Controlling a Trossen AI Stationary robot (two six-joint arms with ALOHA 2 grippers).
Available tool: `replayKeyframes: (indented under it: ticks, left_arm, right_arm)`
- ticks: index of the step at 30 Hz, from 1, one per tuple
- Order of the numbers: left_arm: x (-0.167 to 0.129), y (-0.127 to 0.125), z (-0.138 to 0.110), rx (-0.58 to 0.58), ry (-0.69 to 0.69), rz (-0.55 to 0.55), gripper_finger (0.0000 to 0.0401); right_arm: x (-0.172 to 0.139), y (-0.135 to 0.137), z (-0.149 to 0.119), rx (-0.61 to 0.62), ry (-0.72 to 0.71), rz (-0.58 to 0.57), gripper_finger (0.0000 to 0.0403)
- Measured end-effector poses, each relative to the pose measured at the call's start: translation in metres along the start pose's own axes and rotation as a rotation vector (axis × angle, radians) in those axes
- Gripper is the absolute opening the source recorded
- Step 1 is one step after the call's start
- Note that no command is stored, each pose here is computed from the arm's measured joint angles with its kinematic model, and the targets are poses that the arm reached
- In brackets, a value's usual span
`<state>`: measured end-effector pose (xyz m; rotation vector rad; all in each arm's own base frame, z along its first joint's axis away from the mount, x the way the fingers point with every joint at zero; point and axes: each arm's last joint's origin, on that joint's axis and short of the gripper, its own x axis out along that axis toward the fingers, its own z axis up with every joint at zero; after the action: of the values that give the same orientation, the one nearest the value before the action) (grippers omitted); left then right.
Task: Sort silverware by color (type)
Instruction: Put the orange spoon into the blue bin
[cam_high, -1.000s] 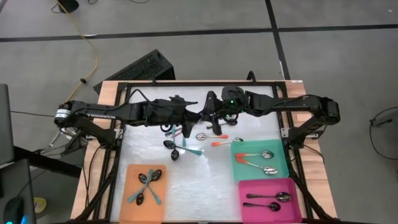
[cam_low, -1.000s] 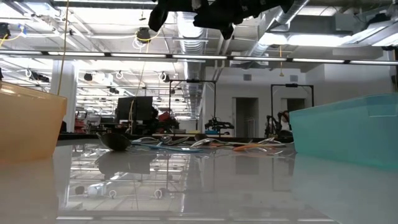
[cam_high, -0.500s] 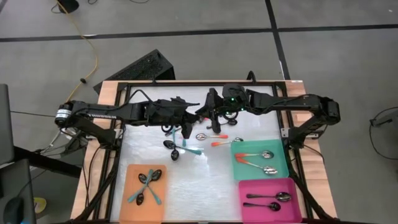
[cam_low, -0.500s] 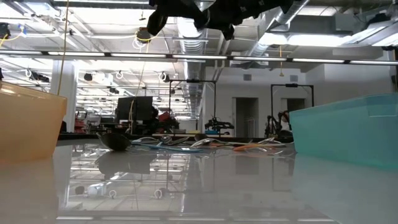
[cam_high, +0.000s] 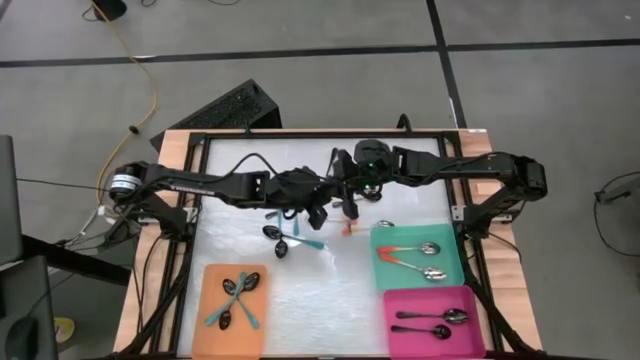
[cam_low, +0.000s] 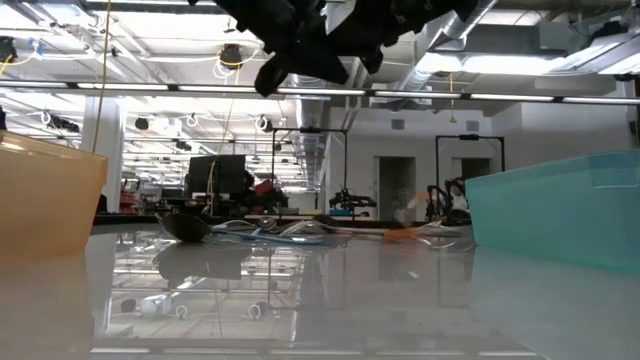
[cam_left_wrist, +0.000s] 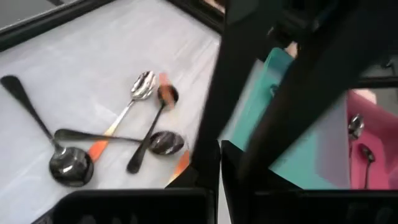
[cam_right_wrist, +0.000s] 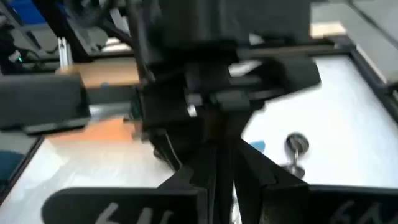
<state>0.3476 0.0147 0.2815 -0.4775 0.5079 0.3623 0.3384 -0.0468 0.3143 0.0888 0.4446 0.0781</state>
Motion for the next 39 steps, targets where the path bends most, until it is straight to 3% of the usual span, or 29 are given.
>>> replayKeyframes:
  ticks: [7, 14, 17, 21, 28, 39]
  left_arm:
    - [0.001, 0.000, -0.002, 0.005, 0.016, 0.008, 0.0000]
    - [-0.008, -0.012, -0.003, 0.014, 0.008, -0.070, 0.0000]
    - [-0.012, -0.020, -0.004, 0.041, 0.013, -0.134, 0.0000]
    - [-0.015, -0.028, -0.009, 0.080, 0.020, -0.168, 0.0000]
    - [-0.017, -0.034, -0.012, 0.113, 0.015, -0.167, 0.0025]
    - [-0.043, -0.035, 0.002, 0.097, -0.048, -0.218, 0.0043]
  right_arm:
    - [-0.004, 0.000, -0.019, 0.075, 0.200, -0.019, 0.0062]
    - [-0.020, -0.006, -0.059, 0.078, 0.642, -0.262, 0.0066]
    - [-0.027, -0.006, -0.070, 0.045, 0.780, -0.306, 0.0087]
    - [-0.027, -0.005, -0.077, 0.009, 0.820, -0.291, 0.0142]
    - [-0.014, -0.009, -0.102, 0.025, 0.757, -0.296, 0.0232]
    - [-0.003, -0.014, -0.139, 0.053, 0.676, -0.310, 0.0228]
